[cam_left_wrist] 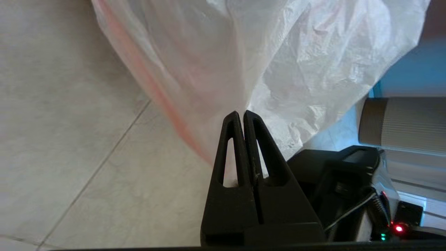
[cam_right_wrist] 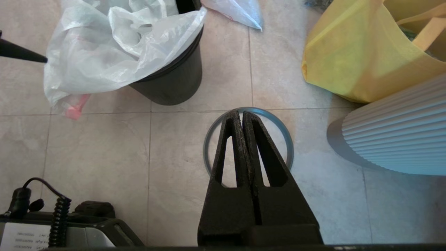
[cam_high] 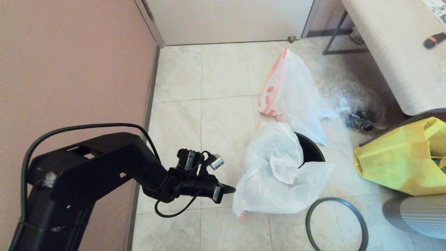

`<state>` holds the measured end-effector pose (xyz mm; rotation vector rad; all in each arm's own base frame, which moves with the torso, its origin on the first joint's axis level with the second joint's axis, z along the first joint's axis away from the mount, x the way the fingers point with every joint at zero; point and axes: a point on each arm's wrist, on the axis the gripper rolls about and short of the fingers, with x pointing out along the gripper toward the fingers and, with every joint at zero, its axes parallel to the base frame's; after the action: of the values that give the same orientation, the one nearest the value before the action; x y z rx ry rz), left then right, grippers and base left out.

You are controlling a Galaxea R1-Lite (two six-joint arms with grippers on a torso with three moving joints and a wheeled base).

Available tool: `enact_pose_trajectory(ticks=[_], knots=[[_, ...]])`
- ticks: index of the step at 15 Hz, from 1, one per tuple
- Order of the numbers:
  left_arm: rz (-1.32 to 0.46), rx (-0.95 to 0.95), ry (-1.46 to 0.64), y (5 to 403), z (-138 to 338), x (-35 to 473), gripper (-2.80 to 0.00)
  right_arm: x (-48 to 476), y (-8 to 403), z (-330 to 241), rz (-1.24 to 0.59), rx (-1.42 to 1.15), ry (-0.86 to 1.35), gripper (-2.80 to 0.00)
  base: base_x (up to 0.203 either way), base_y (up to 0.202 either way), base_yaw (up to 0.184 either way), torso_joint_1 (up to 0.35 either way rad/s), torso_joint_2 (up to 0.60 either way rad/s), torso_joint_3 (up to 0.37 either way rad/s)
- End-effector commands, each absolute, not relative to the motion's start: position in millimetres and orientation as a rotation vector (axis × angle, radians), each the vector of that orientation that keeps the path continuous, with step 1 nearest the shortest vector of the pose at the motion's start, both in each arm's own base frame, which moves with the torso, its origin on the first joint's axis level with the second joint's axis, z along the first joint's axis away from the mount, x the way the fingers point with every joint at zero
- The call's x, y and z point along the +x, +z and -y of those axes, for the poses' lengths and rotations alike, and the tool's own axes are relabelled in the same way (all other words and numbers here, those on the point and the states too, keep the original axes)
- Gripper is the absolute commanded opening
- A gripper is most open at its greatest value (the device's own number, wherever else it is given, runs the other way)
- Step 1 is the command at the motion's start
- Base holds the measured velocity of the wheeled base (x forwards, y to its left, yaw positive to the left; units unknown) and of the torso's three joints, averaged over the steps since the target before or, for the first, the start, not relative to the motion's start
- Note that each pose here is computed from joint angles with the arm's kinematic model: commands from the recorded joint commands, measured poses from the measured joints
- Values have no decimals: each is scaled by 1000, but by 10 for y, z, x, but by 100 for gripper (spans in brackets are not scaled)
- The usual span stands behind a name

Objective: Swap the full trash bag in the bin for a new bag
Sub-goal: Put the new garbage bag on the trash can

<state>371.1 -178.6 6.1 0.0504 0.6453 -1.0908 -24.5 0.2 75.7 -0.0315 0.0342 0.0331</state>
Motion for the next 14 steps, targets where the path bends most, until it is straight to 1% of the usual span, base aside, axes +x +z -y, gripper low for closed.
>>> enact_pose_trajectory(ticks=[1,4,8,12,14], knots=[[-646,57,-1095,-3,1778,3727,0,-244,756,-2,-36,-32,34,-280,0,0,0,0,0,0],[-653,62,-1097,22,1728,3678,0,-244,756,-2,-36,-32,33,-280,0,0,0,0,0,0],[-649,131,-1151,-119,1709,3603,0,-244,756,-2,-36,-33,33,-280,0,0,0,0,0,0],[-600,155,-1189,-247,1889,3800,0,-244,756,-2,-36,-32,34,-280,0,0,0,0,0,0],[-585,160,-1196,-248,1977,3918,0,-244,756,-2,-36,-32,34,-280,0,0,0,0,0,0]])
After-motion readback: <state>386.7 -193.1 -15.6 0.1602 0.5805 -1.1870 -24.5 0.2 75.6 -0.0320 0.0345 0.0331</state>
